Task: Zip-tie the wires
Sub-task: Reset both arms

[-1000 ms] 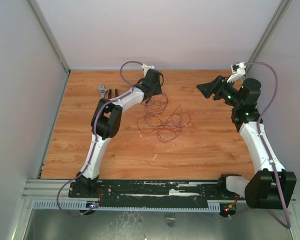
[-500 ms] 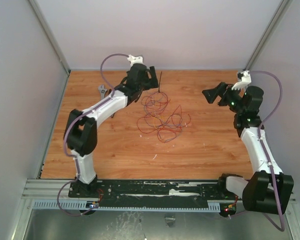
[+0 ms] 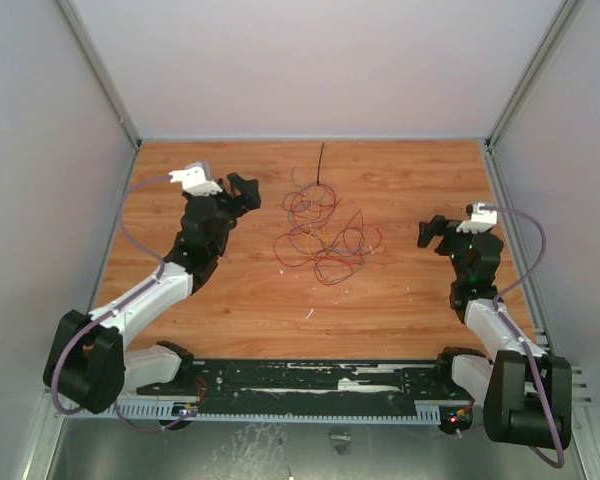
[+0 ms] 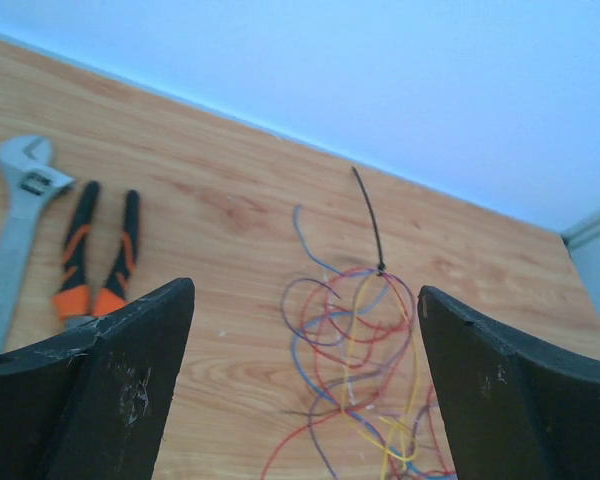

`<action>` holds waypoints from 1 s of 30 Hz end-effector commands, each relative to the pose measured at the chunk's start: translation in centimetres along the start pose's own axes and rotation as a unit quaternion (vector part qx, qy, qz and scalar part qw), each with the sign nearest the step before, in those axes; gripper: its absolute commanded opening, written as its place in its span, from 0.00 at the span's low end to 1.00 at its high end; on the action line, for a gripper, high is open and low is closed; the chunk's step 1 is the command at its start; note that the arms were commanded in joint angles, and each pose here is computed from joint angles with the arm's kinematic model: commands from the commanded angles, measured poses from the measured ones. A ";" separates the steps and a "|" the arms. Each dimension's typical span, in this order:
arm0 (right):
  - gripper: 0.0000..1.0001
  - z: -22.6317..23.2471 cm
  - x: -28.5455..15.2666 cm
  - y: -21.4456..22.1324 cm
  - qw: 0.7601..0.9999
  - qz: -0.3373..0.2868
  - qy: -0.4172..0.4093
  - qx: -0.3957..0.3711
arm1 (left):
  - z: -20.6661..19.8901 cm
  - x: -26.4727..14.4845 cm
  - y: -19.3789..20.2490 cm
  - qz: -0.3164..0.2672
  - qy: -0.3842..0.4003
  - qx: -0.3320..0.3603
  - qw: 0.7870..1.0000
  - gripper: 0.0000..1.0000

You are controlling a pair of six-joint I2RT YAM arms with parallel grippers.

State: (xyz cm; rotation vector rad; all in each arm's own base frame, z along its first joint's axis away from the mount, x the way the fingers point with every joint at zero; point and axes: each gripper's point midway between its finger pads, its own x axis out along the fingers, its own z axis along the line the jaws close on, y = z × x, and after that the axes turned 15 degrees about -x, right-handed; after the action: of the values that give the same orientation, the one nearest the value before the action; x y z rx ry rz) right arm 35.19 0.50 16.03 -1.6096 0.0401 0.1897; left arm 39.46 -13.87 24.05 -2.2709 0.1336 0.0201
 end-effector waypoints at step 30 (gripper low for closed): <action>0.99 -1.2 0.6 4.0 0.987 -0.074 0.087 -0.116 | 20.2 -10.9 -3.3 -0.196 -0.271 0.088 0.938 0.98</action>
State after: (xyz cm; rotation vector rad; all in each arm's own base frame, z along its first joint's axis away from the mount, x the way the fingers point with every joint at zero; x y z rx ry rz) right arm 34.90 -0.53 10.90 -1.8296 0.0401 -0.0194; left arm 31.32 2.32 14.51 -1.9481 -0.4627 0.3719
